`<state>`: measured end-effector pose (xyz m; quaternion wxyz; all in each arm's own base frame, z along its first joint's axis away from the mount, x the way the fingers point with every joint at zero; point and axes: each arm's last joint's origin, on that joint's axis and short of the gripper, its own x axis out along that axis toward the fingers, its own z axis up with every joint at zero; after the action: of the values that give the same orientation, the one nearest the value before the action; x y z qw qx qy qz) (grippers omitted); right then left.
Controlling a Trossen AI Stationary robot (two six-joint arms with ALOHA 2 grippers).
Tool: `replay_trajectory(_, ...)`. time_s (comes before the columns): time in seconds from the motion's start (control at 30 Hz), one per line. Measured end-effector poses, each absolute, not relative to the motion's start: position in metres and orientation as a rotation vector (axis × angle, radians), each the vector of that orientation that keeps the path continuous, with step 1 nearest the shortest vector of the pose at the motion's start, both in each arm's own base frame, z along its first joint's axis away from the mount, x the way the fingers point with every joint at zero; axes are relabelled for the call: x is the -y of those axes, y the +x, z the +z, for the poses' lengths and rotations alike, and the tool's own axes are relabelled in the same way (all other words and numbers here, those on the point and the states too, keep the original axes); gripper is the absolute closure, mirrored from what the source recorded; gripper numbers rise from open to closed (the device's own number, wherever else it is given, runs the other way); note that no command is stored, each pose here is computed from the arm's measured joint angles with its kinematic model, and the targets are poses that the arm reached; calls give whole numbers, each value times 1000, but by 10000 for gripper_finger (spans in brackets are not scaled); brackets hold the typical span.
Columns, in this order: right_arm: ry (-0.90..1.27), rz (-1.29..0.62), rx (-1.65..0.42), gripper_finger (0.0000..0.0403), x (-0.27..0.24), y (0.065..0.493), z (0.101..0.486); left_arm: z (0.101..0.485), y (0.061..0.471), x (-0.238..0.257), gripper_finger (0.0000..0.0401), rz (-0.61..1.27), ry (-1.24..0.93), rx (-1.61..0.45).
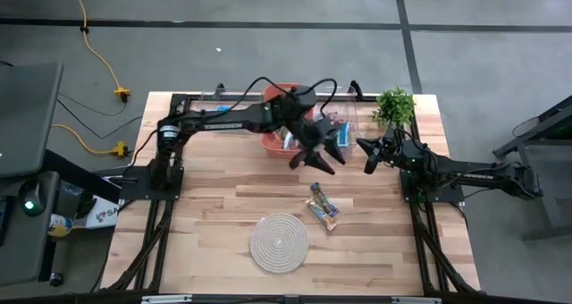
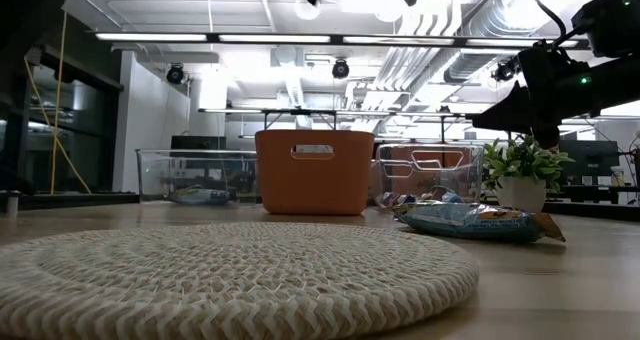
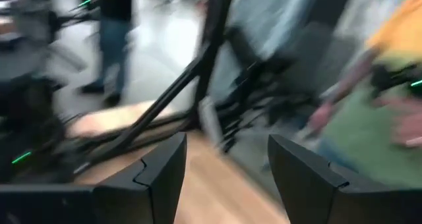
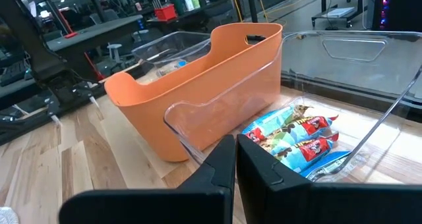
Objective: Pick and place Granola Bars by type
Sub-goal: Put the yellow granola bar into the orange bin
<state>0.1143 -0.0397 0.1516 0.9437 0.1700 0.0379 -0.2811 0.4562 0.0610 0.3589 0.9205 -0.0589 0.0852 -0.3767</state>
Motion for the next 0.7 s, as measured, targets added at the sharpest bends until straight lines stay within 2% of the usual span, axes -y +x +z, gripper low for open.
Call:
replay_trajectory(0.2, 347, -573, -77, 402, 40, 114, 152, 373, 425, -42, 192, -571, 142, -334)
replay_trajectory(0.37, 347, -572, -76, 402, 40, 114, 152, 380, 410, -11, 192, -533, 344, -414)
replay_trajectory(0.7, 347, -571, -78, 402, 40, 114, 152, 357, 400, 51, 192, -397, 633, -690)
